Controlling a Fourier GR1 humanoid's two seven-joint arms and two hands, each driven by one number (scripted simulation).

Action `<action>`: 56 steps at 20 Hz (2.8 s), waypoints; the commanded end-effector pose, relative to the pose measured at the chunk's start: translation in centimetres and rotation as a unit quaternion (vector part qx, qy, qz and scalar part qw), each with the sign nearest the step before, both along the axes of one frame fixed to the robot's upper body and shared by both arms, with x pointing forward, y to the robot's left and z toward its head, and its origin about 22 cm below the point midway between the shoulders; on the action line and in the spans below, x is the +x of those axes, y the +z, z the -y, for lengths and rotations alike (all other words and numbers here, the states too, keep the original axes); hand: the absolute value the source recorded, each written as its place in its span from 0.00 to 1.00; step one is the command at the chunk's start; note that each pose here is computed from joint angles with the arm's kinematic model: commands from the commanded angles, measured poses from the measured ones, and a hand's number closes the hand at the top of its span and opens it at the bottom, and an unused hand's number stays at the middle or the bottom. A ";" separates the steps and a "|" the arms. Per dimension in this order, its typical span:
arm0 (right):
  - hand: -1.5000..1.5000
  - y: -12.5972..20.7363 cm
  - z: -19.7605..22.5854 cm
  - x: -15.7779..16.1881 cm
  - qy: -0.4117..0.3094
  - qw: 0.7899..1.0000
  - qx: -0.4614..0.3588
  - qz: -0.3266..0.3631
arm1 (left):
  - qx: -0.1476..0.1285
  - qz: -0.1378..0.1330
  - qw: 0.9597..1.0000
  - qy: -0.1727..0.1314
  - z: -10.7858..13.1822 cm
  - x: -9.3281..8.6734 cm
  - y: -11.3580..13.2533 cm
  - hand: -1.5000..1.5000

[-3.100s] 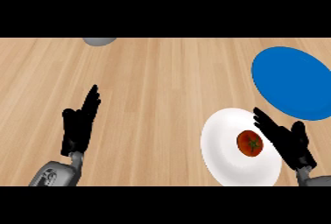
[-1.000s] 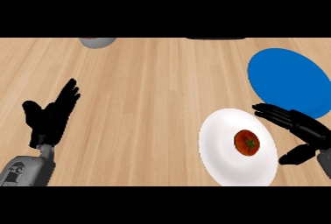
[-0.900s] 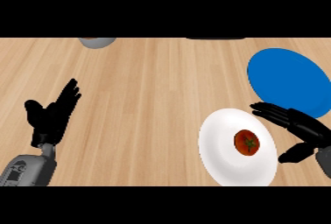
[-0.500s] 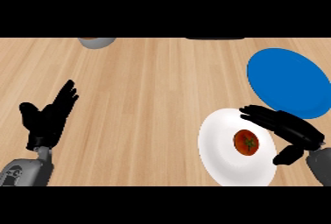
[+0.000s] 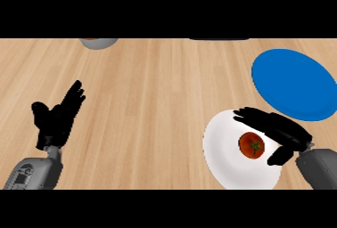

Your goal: Pick the tomato from the plate and place it in the plate

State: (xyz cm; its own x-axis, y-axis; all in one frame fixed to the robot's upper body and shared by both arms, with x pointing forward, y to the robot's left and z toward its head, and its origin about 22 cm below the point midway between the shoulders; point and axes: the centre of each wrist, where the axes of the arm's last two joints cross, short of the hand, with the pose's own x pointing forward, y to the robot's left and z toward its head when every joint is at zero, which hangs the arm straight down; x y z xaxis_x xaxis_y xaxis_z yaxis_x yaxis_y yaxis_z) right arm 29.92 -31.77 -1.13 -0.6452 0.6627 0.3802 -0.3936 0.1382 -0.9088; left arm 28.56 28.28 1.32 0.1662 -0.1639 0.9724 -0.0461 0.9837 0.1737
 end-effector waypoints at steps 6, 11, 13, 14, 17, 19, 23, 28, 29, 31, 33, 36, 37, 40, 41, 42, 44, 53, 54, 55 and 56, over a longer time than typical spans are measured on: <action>0.00 0.5 -0.9 1.7 0.006 1.000 -0.028 0.005 | -0.007 0.005 1.000 0.001 0.2 -0.7 0.9 0.50; 1.00 -1.3 -1.9 1.2 0.057 0.994 -0.088 -0.006 | -0.004 0.016 1.000 0.002 0.0 -0.8 2.1 0.50; 1.00 -0.9 -2.1 0.7 0.083 0.994 -0.070 0.001 | -0.001 0.003 1.000 0.001 2.1 -0.8 -0.3 0.50; 1.00 -1.7 -4.1 0.1 0.081 0.995 -0.062 0.005 | -0.012 -0.003 1.000 0.001 0.3 -0.9 1.1 0.50; 1.00 -2.6 -4.3 0.9 0.077 0.996 -0.052 -0.004 | -0.011 0.003 1.000 -0.001 -0.8 -0.4 -1.0 0.50; 1.00 -3.2 -2.6 -0.1 0.079 0.996 -0.038 -0.002 | 0.003 -0.004 1.000 0.005 0.7 0.2 1.1 0.50; 1.00 -2.3 -6.2 1.4 -0.010 0.999 -0.013 -0.050 | -0.004 0.000 1.000 -0.010 0.3 -0.8 -0.3 0.50; 1.00 -1.4 -12.4 3.4 -0.170 0.980 0.010 -0.107 | -0.001 0.000 1.000 -0.006 1.3 0.1 0.7 0.50; 1.00 0.4 -13.2 4.6 -0.196 0.977 0.000 -0.085 | 0.002 -0.004 1.000 -0.004 0.1 -0.5 0.5 0.50; 1.00 1.4 -13.9 4.5 -0.236 0.972 0.007 -0.009 | 0.003 -0.007 1.000 -0.006 -1.1 -0.7 0.7 0.50; 1.00 3.5 -14.1 5.0 -0.259 0.964 0.034 0.047 | 0.004 -0.009 1.000 0.001 -0.5 0.0 0.8 0.50; 1.00 6.9 -13.1 4.9 -0.303 0.935 0.095 0.156 | -0.005 0.002 1.000 0.002 -1.5 -0.4 1.2 0.50; 1.00 6.7 -12.7 4.7 -0.319 0.922 0.117 0.186 | -0.001 0.004 1.000 0.009 -0.2 -1.2 0.0 0.50; 1.00 8.4 -12.4 3.8 -0.372 0.887 0.116 0.248 | 0.001 -0.007 1.000 0.014 -1.0 -0.6 0.4 0.50; 1.00 8.0 -11.4 4.0 -0.395 0.875 0.120 0.252 | 0.000 -0.011 1.000 0.003 -1.3 -1.2 0.0 0.50; 1.00 8.5 -12.4 3.7 -0.410 0.865 0.132 0.258 | 0.004 0.001 1.000 0.010 -1.4 -0.8 0.0 0.50; 1.00 9.5 -12.0 3.1 -0.437 0.852 0.131 0.256 | -0.001 -0.002 1.000 0.009 -0.8 -1.0 0.6 0.50; 1.00 12.0 -1.4 5.8 -0.511 0.810 0.187 0.219 | 0.002 0.000 1.000 0.001 -0.5 0.2 0.8 0.50; 1.00 8.6 -0.8 5.9 -0.524 0.804 0.184 0.212 | 0.002 0.005 1.000 -0.006 1.0 -0.1 1.6 0.50; 1.00 9.9 1.3 6.7 -0.528 0.802 0.179 0.216 | 0.003 0.009 1.000 0.003 -0.2 0.6 2.2 0.50; 1.00 8.8 3.0 5.1 -0.536 0.796 0.170 0.224 | -0.004 0.003 1.000 -0.004 -0.5 -1.1 1.2 0.50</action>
